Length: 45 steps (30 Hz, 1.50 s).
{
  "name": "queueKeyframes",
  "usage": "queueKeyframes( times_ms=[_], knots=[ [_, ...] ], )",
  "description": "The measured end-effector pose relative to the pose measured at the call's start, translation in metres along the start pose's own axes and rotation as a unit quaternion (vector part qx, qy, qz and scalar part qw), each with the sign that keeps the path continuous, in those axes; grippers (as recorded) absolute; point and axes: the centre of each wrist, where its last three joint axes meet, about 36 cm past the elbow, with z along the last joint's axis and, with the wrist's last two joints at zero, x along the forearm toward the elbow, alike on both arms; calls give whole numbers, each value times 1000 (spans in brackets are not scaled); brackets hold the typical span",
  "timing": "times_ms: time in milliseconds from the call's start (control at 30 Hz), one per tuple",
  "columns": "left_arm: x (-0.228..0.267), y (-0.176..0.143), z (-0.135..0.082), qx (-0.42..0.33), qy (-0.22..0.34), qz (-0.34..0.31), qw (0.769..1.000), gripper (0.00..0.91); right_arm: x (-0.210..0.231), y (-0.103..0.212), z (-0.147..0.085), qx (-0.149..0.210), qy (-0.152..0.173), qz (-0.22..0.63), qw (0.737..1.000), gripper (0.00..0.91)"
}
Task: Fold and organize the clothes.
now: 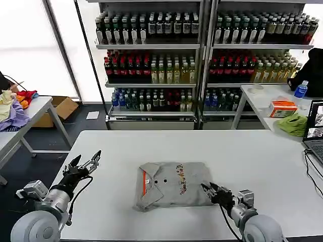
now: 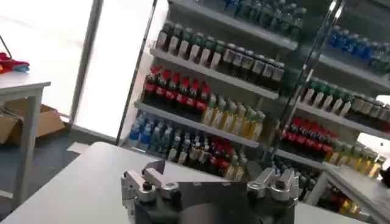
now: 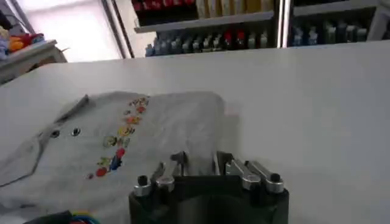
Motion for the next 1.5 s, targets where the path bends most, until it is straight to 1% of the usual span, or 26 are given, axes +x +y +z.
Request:
queueKeyframes(
  times_ms=[267,367,467,567,633,767,900,1033,1167,1233,1300,1400,1500],
  knots=[
    [3,-2,-2,-3,1,4,1000,907,13,6,-26,26,-73,19,997,907],
    [2,-3,0,-3,3,4,1000,907,6,16,-30,28,-98,14,995,907],
    [3,-4,3,-3,6,5,1000,907,-11,29,-28,31,-115,13,993,907],
    [4,-4,5,-3,8,4,1000,907,-32,42,-20,32,-122,16,992,907],
    [5,-3,6,-2,7,2,1000,907,-45,51,-11,31,-121,18,992,907],
    [7,-2,9,2,10,-1,1000,907,-68,63,7,28,-107,37,993,907],
    [7,-2,14,6,16,-1,1000,907,-79,73,21,30,-90,56,994,907],
    [6,-3,17,10,18,2,1000,907,-84,82,28,33,-77,73,994,907],
    [4,-3,19,12,21,3,1000,907,-82,87,26,35,-69,86,993,907],
    [4,-3,20,12,22,4,1000,907,-78,89,23,35,-74,86,993,907],
    [5,-2,20,10,21,4,1000,907,-73,89,18,33,-84,83,992,907],
    [6,-1,20,6,20,3,1000,907,-61,84,10,27,-115,75,990,907],
    [7,2,20,1,19,2,1000,907,-45,65,6,19,-149,71,986,907]
  ],
)
